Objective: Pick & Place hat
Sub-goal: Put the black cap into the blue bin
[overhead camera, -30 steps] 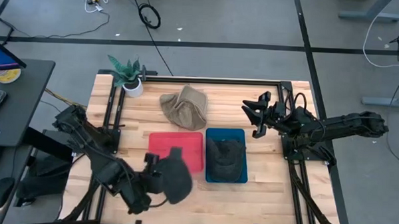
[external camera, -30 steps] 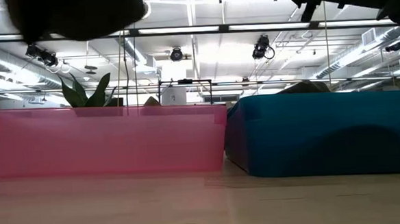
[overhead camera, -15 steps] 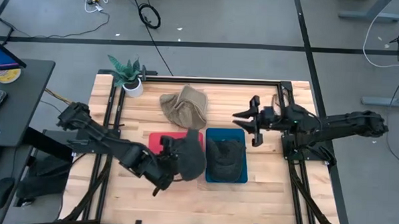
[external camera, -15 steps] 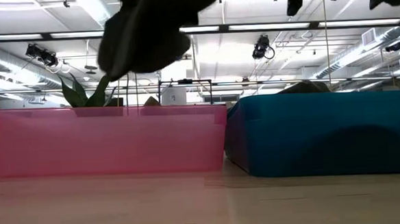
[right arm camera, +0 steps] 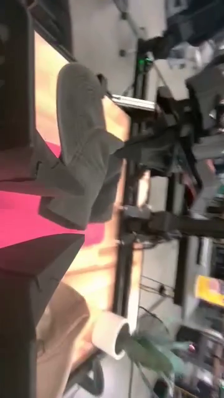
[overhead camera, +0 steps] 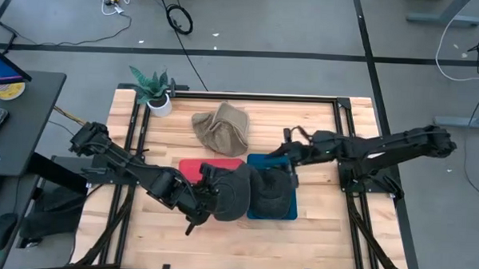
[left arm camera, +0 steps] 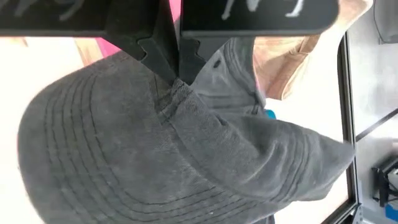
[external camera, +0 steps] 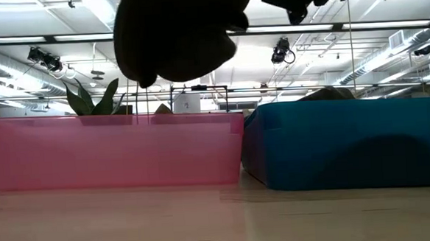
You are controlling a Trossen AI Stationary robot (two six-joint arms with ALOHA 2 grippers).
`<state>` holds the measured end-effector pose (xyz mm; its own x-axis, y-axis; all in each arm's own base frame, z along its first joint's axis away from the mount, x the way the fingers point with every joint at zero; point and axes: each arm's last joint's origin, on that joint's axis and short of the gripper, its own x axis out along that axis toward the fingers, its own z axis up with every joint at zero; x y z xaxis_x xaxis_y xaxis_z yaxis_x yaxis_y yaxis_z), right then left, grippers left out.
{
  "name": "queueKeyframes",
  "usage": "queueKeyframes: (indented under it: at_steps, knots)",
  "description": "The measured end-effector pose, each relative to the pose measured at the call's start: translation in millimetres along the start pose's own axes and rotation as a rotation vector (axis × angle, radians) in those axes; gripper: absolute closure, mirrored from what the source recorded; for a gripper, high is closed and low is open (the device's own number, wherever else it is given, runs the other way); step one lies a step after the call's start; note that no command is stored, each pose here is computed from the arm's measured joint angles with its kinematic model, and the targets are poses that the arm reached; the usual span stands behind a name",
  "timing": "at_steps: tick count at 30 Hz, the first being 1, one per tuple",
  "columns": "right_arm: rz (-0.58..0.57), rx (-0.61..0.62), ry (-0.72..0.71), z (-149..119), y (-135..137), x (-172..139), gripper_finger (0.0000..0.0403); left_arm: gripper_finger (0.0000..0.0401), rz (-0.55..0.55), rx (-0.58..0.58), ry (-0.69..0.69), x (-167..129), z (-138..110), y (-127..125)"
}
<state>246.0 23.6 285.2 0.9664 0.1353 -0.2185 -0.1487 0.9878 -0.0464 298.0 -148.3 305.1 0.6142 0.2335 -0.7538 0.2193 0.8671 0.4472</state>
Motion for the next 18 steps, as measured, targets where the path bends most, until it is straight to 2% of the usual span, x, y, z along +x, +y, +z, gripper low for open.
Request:
queueKeyframes:
  at_steps: [4,12,15,18]
  knots:
    - [0.081,-0.027,0.05,7.0,10.3,15.2,0.0292,0.0399,0.003,0.006,0.002,0.6,-0.1,1.1]
    - [0.133,-0.065,0.079,22.7,24.5,38.2,0.0292,0.0399,-0.022,0.01,0.002,0.9,-0.2,0.9]
    - [0.12,-0.106,0.097,27.0,33.1,48.9,0.0292,0.0399,-0.034,0.025,0.008,5.8,0.8,-0.9]
    - [0.089,-0.148,0.176,24.7,40.2,65.4,0.029,0.0399,-0.047,0.058,0.024,15.4,2.0,-2.4]
